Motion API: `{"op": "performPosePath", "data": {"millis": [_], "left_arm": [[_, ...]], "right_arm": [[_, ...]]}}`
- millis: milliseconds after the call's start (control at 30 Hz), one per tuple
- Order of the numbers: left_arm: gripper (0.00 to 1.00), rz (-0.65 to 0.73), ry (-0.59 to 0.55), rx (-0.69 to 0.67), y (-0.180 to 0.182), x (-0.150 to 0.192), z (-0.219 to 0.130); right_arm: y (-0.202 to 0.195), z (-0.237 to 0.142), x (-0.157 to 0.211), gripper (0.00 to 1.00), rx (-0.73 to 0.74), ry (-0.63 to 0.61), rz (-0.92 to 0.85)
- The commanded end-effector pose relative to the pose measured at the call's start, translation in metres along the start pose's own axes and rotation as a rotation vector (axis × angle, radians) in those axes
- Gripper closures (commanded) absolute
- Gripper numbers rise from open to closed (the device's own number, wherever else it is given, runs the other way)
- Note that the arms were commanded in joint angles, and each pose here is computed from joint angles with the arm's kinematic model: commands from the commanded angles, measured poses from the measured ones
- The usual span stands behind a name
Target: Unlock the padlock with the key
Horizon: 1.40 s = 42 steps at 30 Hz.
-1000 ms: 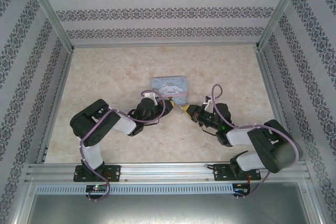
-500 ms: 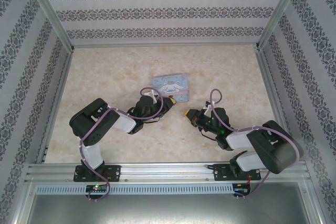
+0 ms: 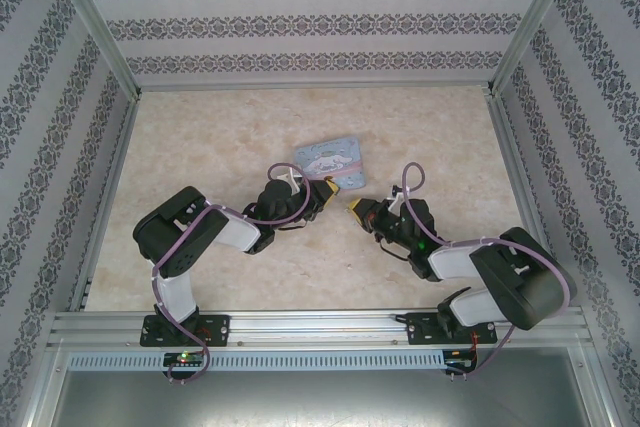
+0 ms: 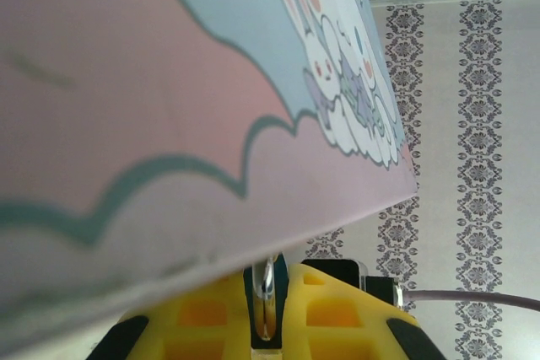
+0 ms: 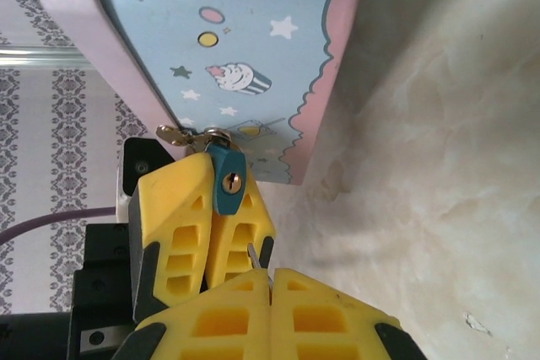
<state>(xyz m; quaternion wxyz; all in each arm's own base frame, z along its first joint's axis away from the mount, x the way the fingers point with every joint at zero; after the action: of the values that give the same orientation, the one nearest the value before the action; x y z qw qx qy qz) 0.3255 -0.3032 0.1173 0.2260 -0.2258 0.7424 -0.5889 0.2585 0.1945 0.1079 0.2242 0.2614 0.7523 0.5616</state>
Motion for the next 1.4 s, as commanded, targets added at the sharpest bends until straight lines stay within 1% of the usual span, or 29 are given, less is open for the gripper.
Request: {"op": "performPosePath", "data": {"millis": [0, 433, 1367], "left_arm": [[1.00, 0.003, -0.002, 0.106, -0.025, -0.007, 0.003], [1.00, 0.010, -0.001, 0.104, -0.023, -0.006, 0.002], [1.00, 0.013, 0.000, 0.099, -0.017, -0.005, 0.004]], "right_arm": [[0.009, 0.007, -0.003, 1.00, -0.024, -0.013, 0.001], [0.012, 0.017, -0.009, 1.00, -0.021, -0.013, 0.004], [0.021, 0.022, -0.017, 1.00, -0.036, -0.010, -0.003]]}}
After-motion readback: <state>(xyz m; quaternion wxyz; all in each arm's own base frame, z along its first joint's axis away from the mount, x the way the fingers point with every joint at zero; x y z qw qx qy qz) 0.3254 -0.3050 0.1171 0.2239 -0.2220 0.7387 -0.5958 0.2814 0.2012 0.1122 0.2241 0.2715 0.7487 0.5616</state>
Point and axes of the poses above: each hand's point on the last joint's axis, 136 mm out from that joint toward the fingers, its own z axis out along the fingers, its own y axis along the line the jaws close on, x = y × z, the point moved 3 cm from there along -z, back along the fingers
